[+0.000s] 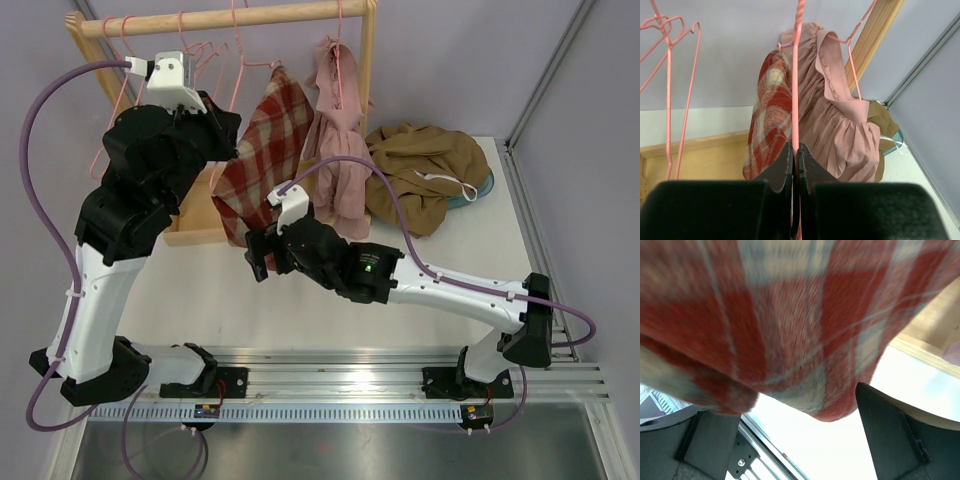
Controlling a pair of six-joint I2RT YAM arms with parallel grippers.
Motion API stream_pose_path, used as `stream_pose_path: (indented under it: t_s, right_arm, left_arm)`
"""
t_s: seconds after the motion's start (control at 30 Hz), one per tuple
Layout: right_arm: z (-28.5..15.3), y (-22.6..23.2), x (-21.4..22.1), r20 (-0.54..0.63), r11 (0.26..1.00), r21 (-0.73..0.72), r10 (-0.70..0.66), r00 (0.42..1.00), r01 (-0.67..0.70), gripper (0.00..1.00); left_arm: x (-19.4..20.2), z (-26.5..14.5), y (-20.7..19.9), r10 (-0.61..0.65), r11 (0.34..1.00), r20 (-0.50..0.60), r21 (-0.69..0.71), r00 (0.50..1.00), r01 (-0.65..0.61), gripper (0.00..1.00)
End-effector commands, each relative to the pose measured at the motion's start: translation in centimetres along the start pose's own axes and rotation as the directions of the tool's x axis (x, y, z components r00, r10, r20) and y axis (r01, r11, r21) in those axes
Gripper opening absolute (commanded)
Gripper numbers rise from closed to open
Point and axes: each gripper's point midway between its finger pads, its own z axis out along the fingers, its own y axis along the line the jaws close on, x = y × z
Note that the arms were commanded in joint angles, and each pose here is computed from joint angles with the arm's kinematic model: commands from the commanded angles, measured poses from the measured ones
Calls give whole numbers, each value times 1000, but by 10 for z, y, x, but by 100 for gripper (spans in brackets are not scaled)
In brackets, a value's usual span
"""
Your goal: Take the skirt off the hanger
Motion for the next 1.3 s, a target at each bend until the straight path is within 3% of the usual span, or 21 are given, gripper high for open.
stream_pose_path:
  t_s: [0.0,0.13,0.27,0.37,0.4,0.47,0.63,0.73,0.87,0.93,1.03,1.27]
  right_arm:
    - [0,4,0,23,1000,2,20,1000,-20,100]
    - [9,-2,5,33,999,40,3,999,-4,96]
    - [20,-4,9,41,998,68,-19,999,16,80]
    - [28,-6,7,66,995,95,-41,997,35,56]
    - [31,-7,7,70,993,103,-60,996,52,28]
    - [32,-5,3,87,994,98,-61,994,52,1]
    - [33,-6,37,44,996,84,-42,998,38,0]
    - [30,-12,102,-51,997,72,13,999,-9,0]
    - [22,-28,244,-281,994,93,84,956,-60,0]
    - [17,-33,277,-336,994,101,64,940,-32,0]
    - [13,-39,298,-385,991,124,8,923,43,0]
    - [7,-33,269,-341,992,113,-21,940,63,0]
  left_arm:
    - [-64,-19,-11,-61,997,196,63,979,50,0]
    - [-61,-20,-15,-77,994,193,85,978,62,0]
    - [-66,-28,-14,-87,993,203,95,975,68,0]
    - [-68,-33,-14,-93,992,206,102,974,73,0]
    - [-70,-37,-13,-96,992,211,104,973,76,0]
    - [-70,-39,-12,-97,992,216,101,972,76,0]
    - [-71,-40,-8,-81,995,221,80,972,65,0]
    - [-75,-39,-6,-70,996,239,69,969,55,0]
    - [-98,-40,-3,-12,1000,282,30,959,4,0]
    - [-101,-38,1,21,1000,273,-4,962,-21,0]
    - [-115,-40,3,47,999,305,-26,951,-42,0]
    - [-108,-44,9,68,997,303,-47,951,-57,0]
